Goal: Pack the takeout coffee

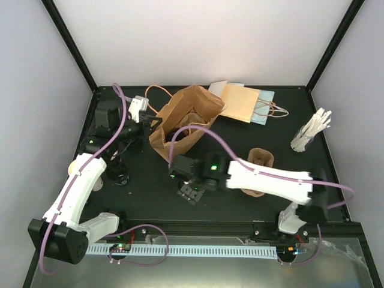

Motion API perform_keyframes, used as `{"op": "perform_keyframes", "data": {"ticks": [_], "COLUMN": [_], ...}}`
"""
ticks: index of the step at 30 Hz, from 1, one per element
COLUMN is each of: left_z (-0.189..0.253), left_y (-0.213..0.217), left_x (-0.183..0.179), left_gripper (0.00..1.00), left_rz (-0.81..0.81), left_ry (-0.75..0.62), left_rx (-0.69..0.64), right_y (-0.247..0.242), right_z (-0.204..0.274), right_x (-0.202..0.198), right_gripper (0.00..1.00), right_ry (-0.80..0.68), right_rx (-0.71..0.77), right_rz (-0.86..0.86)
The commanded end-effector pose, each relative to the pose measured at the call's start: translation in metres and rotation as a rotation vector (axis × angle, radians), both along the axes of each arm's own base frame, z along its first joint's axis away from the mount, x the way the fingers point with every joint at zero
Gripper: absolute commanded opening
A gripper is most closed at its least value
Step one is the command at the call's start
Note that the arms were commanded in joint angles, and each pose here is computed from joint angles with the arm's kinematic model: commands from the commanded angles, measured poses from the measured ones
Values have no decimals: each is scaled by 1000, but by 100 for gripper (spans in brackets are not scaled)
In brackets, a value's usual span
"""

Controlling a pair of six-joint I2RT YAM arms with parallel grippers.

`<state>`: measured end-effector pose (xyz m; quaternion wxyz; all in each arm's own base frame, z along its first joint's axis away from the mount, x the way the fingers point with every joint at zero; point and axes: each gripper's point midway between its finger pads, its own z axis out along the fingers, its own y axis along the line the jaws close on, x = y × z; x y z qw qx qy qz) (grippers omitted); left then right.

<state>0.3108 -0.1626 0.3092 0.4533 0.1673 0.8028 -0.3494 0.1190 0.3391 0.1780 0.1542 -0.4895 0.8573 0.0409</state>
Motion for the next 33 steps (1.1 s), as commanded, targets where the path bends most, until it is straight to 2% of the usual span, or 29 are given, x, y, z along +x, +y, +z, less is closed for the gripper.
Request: {"op": "perform_keyframes", "data": {"ticks": [1,9,14,22,28,33], "left_z": [27,33,33,36,44,49], "left_y": [-11,-23,-35,-37,-28,-36], "left_x": [-10,-23,-37,-41,-35,-47], "left_gripper": [2,1,2,2,1,1], "left_rz": [-71,-118,-155,-152,-134,-223], "left_ry": [-79,-117,-161,-215,-265,-354], "left_rx": [6,121,218,320,410,498], "right_y": [-29,-119,-154,-175,-185,-151], "right_z": [57,146,194,244,249,249], "right_x": [-3,6,14,3,16,28], "right_gripper": [72,71,68,66,65,61], "right_ry": [-89,-258,-350,-361,-452,-532], "right_rx": [133,310,388,569,545,475], "right_rz": [-33,-213,-289,-258,-296,-204]}}
